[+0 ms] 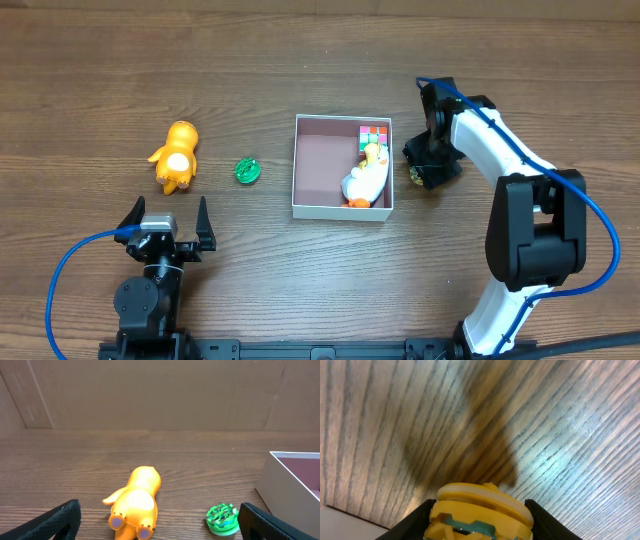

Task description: Pack container

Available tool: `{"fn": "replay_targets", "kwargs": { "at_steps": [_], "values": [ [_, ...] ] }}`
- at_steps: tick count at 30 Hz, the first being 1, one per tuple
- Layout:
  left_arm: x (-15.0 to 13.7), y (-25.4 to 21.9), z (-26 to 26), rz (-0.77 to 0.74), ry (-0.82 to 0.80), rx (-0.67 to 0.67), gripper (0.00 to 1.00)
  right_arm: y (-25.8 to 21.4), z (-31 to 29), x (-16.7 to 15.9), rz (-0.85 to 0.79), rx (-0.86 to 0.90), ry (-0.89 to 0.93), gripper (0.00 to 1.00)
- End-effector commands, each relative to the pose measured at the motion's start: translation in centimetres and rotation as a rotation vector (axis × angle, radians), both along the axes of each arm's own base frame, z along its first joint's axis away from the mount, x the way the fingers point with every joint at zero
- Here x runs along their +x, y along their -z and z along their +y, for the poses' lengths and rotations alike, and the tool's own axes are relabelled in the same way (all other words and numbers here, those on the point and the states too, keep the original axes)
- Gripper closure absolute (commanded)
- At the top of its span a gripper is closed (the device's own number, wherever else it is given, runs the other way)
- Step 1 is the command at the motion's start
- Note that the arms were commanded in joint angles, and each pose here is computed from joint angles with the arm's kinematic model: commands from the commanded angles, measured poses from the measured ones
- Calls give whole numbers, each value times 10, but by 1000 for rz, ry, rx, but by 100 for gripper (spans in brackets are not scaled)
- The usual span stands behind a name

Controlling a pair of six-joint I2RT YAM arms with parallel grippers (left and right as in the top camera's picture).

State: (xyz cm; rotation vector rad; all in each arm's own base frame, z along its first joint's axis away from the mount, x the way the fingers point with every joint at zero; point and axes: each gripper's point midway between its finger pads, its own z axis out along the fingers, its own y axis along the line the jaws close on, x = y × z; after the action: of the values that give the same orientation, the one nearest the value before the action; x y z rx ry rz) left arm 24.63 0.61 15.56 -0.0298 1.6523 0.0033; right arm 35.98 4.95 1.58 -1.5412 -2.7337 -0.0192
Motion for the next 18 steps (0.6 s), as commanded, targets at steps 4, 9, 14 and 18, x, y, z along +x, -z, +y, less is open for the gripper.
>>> {"fn": "replay_targets", "kwargs": {
  "at_steps": [4, 9, 14, 18],
  "values": [
    [0, 0, 2, -2, -10, 23, 0, -6, -3, 14, -37, -15, -64, 52],
    [0, 0, 2, -2, -10, 23, 0, -6, -3, 14, -39, -18, -64, 51],
    [0, 0, 2, -2, -10, 23, 0, -6, -6, 14, -40, -33, -64, 51],
    [0, 0, 2, -2, -10, 23, 0, -6, -7, 14, -41, -40, -63, 51]
  ]
}}
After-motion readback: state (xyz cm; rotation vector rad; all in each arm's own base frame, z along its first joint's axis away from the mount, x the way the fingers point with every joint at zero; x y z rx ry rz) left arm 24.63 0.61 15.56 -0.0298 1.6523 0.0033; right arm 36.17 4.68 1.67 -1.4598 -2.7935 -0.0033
